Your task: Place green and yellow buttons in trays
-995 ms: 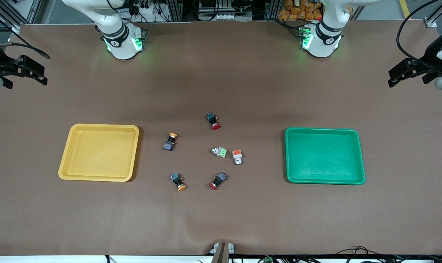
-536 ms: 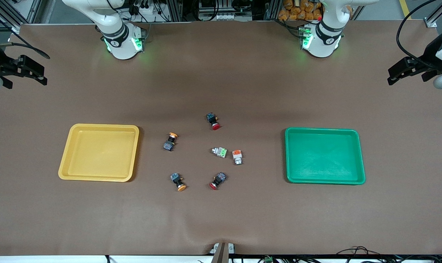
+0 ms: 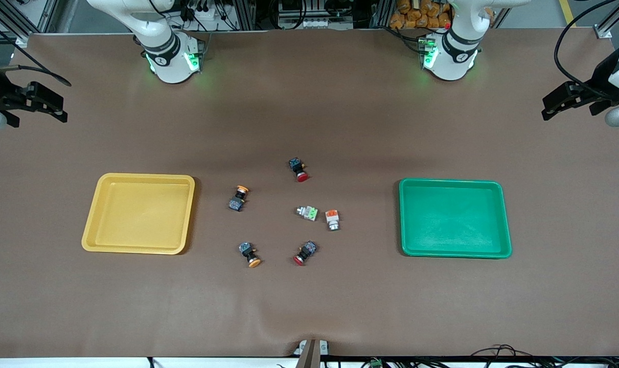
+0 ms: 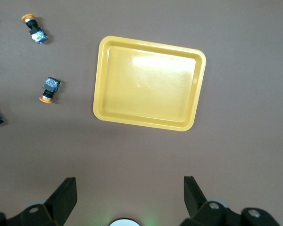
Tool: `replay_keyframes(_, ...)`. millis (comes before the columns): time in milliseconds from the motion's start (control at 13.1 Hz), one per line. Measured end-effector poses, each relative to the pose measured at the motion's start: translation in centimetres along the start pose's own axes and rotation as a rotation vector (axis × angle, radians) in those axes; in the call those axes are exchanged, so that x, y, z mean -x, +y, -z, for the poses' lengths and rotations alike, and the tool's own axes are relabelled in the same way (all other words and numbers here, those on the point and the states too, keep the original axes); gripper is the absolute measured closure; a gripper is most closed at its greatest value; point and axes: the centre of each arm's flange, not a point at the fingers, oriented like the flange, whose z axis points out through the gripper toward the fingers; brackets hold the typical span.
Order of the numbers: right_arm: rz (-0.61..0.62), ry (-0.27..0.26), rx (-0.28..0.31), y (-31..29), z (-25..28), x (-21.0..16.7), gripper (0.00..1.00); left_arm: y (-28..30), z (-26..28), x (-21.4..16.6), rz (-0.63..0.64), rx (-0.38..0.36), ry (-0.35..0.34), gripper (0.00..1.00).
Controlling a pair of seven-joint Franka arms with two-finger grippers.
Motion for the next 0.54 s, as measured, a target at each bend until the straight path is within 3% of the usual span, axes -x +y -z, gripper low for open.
replay_keyframes(383,-0.010,-0.092,0.001,1.1,-5.2,-3.2,0.00,0.0,0.2,0.0,0.000,0.001,0.004,0.00)
replay_keyframes(536,-0.009,-0.137,0.038,1.6,-7.5,-4.5,0.00,0.1,0.1,-0.1,-0.002,0.000,0.004,0.00)
